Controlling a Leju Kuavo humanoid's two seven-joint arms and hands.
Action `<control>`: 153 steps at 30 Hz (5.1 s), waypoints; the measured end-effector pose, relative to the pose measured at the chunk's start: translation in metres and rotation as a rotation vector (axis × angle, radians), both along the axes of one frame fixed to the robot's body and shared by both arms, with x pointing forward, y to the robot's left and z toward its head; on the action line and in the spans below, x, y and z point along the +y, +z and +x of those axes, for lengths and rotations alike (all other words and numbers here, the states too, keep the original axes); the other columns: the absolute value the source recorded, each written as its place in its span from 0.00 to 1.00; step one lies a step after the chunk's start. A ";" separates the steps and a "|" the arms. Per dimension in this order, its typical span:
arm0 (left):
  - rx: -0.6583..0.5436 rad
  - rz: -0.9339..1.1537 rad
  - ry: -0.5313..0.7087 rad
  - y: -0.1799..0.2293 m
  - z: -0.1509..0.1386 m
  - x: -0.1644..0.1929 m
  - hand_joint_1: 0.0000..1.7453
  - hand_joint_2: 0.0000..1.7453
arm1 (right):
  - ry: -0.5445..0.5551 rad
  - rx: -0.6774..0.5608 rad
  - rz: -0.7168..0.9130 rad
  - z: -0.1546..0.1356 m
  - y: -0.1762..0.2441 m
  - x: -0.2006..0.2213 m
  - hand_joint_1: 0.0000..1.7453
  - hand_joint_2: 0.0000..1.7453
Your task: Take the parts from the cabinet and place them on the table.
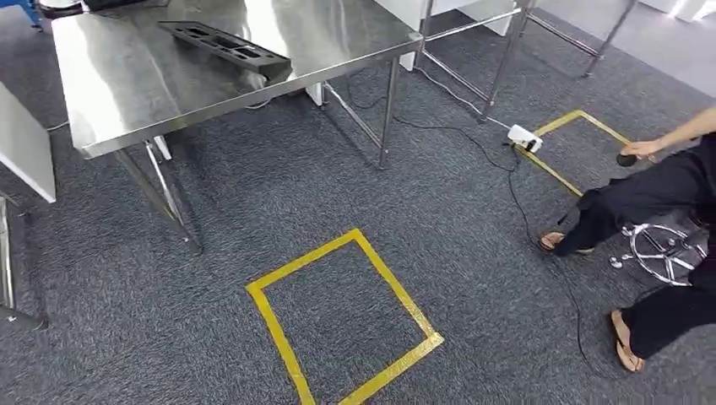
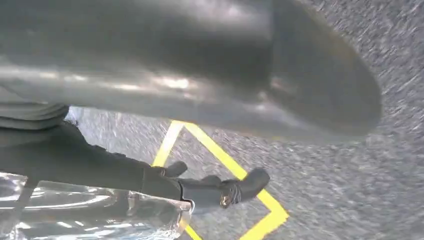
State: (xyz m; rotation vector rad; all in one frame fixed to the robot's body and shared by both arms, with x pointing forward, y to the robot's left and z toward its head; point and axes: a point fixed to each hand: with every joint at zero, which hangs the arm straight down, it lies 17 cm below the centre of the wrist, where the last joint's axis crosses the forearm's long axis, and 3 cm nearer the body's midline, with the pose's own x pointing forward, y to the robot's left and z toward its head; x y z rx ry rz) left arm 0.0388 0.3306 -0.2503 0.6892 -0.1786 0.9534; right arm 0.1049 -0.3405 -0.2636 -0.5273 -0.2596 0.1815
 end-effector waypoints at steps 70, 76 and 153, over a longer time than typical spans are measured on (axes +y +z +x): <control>0.031 -0.053 -0.009 -0.002 -0.001 -0.026 0.00 0.00 | 0.005 0.118 0.028 -0.020 -0.007 0.000 0.00 0.00; 0.026 -0.061 -0.021 -0.003 -0.002 -0.029 0.00 0.00 | -0.012 0.129 0.025 -0.022 -0.007 -0.004 0.00 0.00; -0.148 -0.093 -0.403 -0.007 0.058 -0.009 0.00 0.00 | -0.451 0.239 0.030 -0.089 -0.007 0.012 0.00 0.00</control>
